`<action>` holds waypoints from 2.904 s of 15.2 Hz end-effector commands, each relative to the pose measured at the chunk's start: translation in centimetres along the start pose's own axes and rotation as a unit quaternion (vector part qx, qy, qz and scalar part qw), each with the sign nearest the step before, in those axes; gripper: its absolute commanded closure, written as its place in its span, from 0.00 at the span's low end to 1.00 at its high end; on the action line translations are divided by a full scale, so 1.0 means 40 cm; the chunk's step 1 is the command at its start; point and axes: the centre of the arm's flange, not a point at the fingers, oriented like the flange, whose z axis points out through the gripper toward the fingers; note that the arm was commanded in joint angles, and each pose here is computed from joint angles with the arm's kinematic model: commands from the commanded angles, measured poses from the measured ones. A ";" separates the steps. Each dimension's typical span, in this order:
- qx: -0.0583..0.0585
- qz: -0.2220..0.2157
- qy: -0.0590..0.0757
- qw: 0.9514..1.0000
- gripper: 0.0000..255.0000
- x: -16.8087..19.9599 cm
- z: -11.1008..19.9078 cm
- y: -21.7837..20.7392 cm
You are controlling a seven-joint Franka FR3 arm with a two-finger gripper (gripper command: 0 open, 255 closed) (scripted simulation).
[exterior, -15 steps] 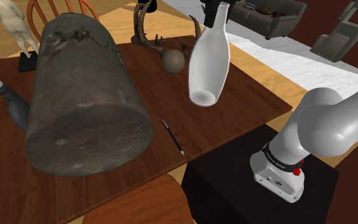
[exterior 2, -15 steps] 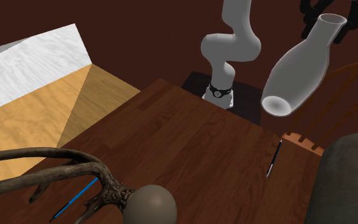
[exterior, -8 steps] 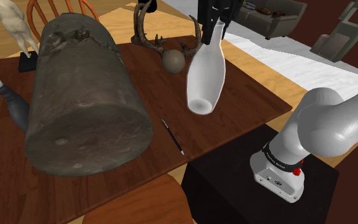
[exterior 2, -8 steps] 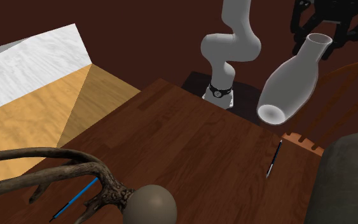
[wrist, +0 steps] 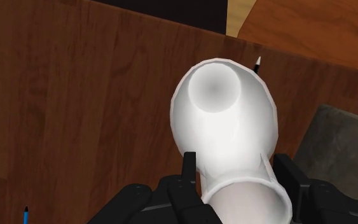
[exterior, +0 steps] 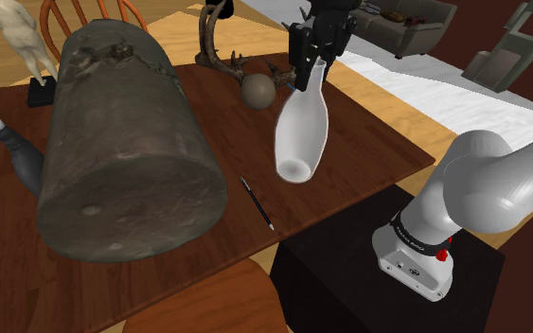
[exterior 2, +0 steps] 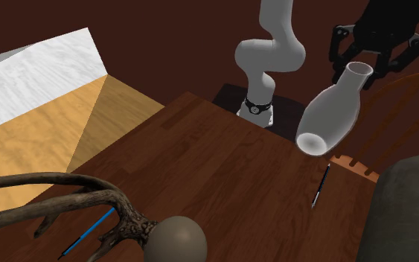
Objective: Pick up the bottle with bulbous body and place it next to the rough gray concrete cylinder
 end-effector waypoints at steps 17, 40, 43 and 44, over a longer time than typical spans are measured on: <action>0.000 0.000 0.000 1.000 1.00 -0.008 0.236 0.001; 0.000 0.000 0.000 1.000 0.00 -0.009 0.139 0.002; 0.000 0.000 0.000 1.000 0.00 -0.009 0.139 0.002; 0.000 0.000 0.000 1.000 0.00 -0.009 0.139 0.002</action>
